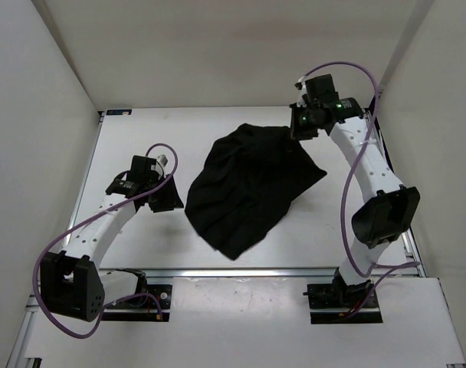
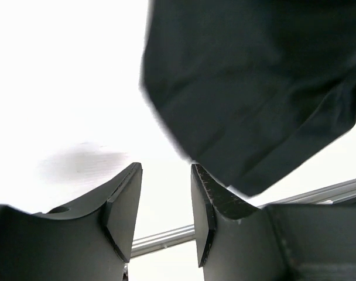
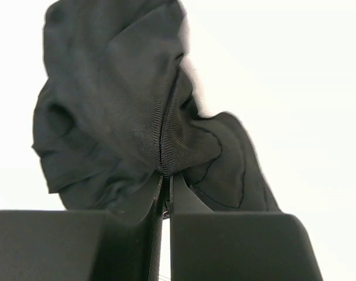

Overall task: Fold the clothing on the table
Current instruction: Flatten the skirt out

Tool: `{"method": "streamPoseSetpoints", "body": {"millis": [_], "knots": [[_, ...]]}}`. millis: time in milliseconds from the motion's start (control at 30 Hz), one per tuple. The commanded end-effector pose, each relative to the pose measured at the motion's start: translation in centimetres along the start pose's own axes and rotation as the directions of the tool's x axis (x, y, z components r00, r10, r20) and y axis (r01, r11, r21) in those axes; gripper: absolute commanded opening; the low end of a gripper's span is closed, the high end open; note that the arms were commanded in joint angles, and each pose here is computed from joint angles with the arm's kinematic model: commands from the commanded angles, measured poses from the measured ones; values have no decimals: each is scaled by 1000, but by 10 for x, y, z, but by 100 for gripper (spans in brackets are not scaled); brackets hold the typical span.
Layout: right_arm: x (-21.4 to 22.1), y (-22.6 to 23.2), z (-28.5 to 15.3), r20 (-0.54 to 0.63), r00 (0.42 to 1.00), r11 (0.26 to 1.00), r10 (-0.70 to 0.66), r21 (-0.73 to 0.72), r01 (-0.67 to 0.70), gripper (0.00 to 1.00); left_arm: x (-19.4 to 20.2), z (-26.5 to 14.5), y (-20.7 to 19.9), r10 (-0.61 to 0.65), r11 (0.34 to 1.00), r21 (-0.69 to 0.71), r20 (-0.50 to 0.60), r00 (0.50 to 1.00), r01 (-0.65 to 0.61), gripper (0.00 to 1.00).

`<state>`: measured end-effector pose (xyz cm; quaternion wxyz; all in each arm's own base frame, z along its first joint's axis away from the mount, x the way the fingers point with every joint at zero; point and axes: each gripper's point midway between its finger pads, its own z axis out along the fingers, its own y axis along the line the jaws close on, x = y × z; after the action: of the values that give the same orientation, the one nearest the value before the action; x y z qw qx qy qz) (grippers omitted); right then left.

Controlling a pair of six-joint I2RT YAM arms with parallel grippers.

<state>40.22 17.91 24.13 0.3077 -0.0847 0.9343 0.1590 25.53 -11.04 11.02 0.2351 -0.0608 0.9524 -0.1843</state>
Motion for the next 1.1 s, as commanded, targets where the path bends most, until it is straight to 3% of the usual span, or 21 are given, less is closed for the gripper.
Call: {"method": "streamPoseSetpoints", "body": {"millis": [0,100,167,233,300,367,433,467,533,633,733,767,800,867,900,967,1000,1067], "knots": [[5,-10,-16,10,999,999,45,23,-45,0,-1,0,-8,12,999,38,14,1000,-13,50],[2,-18,-24,38,997,995,62,71,-65,0,-1,1,-8,9,999,42,18,1000,-10,50],[4,-25,-18,24,997,987,68,144,-71,0,-1,0,-10,10,999,49,19,1000,-11,50],[4,-9,-1,-16,999,991,45,127,-42,0,0,2,-10,11,999,53,17,1000,-12,50],[0,20,16,-60,998,999,23,38,-21,0,1,2,-10,9,998,55,19,1000,-10,50],[15,56,61,-158,987,999,-41,-35,36,0,4,4,-9,3,998,57,12,1000,-3,50],[4,101,71,-122,988,975,-99,-208,72,0,6,4,-9,-4,998,67,8,1000,3,50],[3,135,76,-124,986,926,-115,-373,61,0,8,3,-8,0,998,65,6,1000,0,50],[-28,205,19,23,986,681,-167,-720,133,0,12,5,-6,-2,998,55,-8,1000,2,50],[-79,250,-84,341,927,438,-158,-817,375,0,16,6,-1,12,999,39,-20,1000,-11,50],[-107,248,-172,560,824,310,-86,-771,556,0,19,9,-2,14,999,45,-34,999,-12,50],[-102,238,-187,546,836,319,-58,-783,534,0,18,9,-3,9,999,43,-32,999,-8,50],[-112,227,-234,683,730,305,-12,-693,653,0,19,10,-5,12,999,46,-39,999,-10,50],[-99,189,-208,635,767,388,88,-731,561,0,19,11,-5,15,999,42,-37,999,-14,50],[-109,167,-220,686,714,452,140,-686,571,0,21,12,-4,11,999,41,-46,999,-9,50],[-95,118,-165,551,813,569,187,-736,368,0,22,14,-5,7,999,45,-44,999,-5,50],[-74,88,-126,403,888,634,223,-752,182,0,23,13,-5,7,999,48,-44,999,-5,50],[-41,51,-81,320,916,720,243,-692,52,0,27,17,-3,6,999,40,-59,998,-3,50]]}}
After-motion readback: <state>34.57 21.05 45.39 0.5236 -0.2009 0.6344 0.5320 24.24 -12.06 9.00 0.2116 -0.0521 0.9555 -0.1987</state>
